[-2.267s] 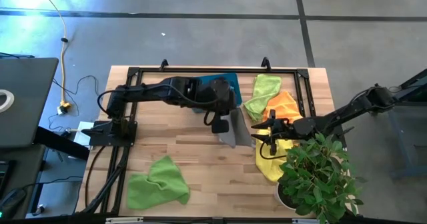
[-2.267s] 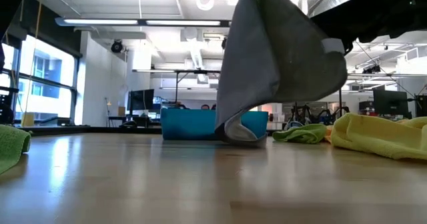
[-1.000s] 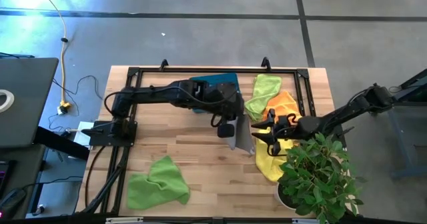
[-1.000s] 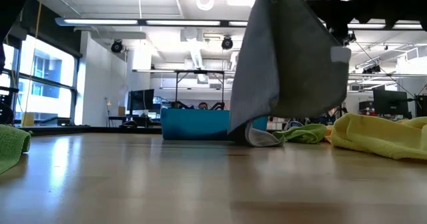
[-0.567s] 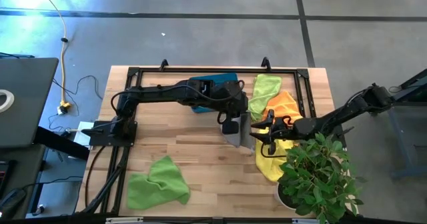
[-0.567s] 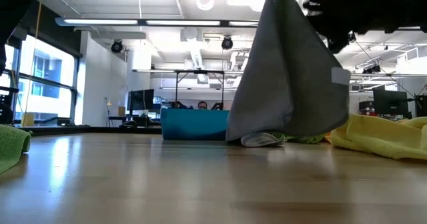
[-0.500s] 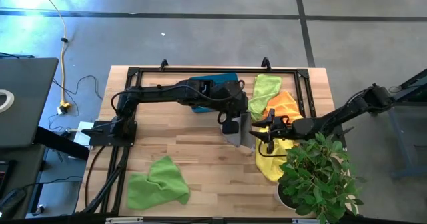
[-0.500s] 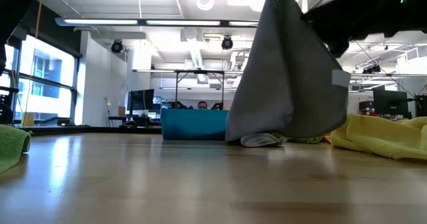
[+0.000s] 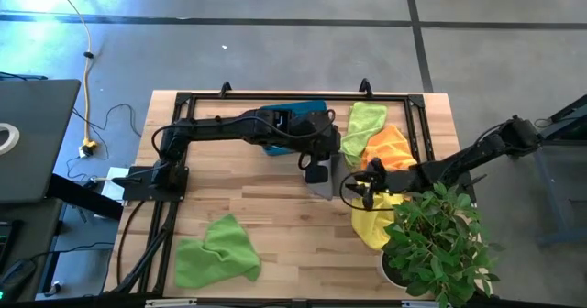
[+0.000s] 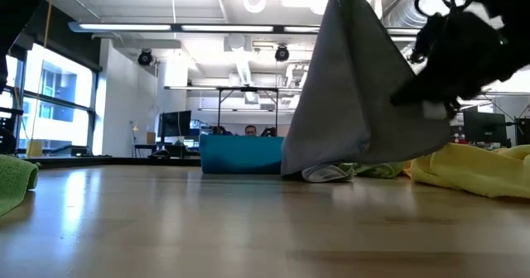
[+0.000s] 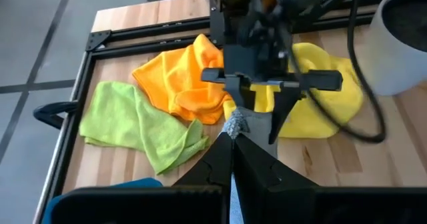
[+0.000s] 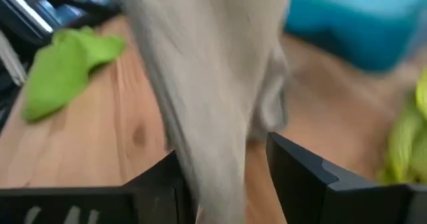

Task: Fold microfiber towels
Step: Fold the gray microfiber cloth

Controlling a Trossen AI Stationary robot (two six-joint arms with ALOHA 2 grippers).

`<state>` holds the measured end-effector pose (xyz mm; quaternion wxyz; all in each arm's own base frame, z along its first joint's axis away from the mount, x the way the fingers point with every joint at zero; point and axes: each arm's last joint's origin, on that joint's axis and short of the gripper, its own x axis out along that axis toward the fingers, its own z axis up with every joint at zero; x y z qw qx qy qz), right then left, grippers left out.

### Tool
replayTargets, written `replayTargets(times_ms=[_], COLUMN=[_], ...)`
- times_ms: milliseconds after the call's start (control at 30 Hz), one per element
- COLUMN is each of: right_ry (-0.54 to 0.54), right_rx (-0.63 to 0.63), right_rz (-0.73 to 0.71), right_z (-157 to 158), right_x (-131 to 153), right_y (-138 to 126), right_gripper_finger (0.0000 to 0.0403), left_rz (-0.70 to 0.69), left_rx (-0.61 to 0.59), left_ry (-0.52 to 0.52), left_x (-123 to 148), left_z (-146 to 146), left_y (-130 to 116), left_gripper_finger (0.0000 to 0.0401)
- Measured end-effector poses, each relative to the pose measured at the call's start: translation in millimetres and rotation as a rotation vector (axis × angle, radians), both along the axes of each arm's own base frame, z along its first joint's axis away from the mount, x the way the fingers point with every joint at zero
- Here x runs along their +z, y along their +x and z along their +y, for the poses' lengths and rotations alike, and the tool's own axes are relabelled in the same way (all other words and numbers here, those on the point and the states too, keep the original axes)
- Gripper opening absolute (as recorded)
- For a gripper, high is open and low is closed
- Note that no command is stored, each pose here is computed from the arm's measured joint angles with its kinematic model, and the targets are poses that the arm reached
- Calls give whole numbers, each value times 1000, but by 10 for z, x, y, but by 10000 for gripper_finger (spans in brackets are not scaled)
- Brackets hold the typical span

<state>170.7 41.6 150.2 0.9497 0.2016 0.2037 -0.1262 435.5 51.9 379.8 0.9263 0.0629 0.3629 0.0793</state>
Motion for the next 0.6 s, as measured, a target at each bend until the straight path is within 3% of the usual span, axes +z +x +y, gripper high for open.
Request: replayTargets(times_ms=[167,333,600], right_ry=[98,108,99], right_rx=[-5,-2,3], right_rz=[79,89,90], right_z=[3,4,4], right_x=[-75,-84,-84], right_y=[-41,-46,-46], right_gripper_finger=[154,140,28], left_rz=[1,6,51], left_rx=[9,9,11], left_ry=[8,8,1], left_x=[1,-3,-35], left_z=[3,3,-2], left_y=[-2,-5,-35], left_gripper_finger=[0,0,0])
